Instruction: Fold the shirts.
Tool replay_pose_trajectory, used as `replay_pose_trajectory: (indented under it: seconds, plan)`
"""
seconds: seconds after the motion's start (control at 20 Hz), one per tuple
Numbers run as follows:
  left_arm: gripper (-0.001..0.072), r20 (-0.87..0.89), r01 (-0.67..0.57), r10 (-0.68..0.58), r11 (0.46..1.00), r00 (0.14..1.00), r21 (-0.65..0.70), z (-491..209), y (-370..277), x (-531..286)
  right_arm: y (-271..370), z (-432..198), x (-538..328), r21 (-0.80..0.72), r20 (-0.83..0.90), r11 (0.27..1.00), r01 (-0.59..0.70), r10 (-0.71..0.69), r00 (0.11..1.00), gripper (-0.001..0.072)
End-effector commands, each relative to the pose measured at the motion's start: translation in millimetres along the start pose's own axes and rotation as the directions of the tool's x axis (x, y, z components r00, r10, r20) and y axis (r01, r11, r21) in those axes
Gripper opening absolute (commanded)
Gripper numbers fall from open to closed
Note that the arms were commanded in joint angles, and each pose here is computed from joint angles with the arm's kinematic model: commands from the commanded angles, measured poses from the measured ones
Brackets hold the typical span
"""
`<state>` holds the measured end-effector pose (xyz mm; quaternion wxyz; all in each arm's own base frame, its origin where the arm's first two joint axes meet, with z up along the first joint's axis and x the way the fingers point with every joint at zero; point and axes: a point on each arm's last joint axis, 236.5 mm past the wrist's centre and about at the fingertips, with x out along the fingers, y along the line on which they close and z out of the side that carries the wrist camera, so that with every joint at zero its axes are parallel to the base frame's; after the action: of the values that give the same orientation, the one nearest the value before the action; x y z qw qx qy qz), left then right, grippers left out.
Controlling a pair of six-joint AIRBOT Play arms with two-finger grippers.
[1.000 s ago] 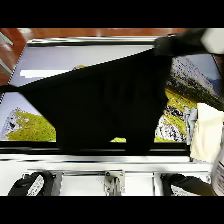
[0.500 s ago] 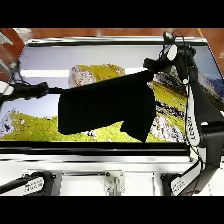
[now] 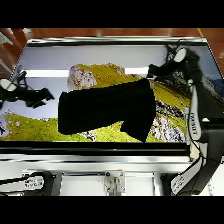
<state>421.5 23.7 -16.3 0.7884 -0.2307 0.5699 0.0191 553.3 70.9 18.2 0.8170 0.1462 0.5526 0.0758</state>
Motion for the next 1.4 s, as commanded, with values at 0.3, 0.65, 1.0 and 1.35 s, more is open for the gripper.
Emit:
replay_pose_trajectory:
  seconds: [0.3, 0.65, 1.0, 1.35]
  plan:
    - [0.0690, -0.300, 0.190, -0.266, 0.947, 0.916, -0.257, -171, 28, 13, -81, -101, -83, 0.249, -0.366, 0.957, -0.147, 0.234, 0.901, 0.0638]
    - [0.0666, -0.202, 0.246, -0.321, 0.913, 0.925, -0.324, -173, 10, 52, -72, -80, -63, 0.238, -0.273, 0.956, -0.170, 0.234, 0.933, 0.0638]
    - [0.0034, -0.179, 0.316, -0.381, 0.897, 0.907, -0.309, -166, -10, 57, -103, -104, -48, 0.248, -0.347, 0.968, -0.043, 0.130, 0.929, 0.0639]
    - [0.0033, -0.181, 0.367, -0.415, 0.896, 0.891, -0.248, -163, -20, 35, -77, -168, 29, 0.334, -0.398, 0.936, -0.112, 0.248, 0.883, 0.0639]
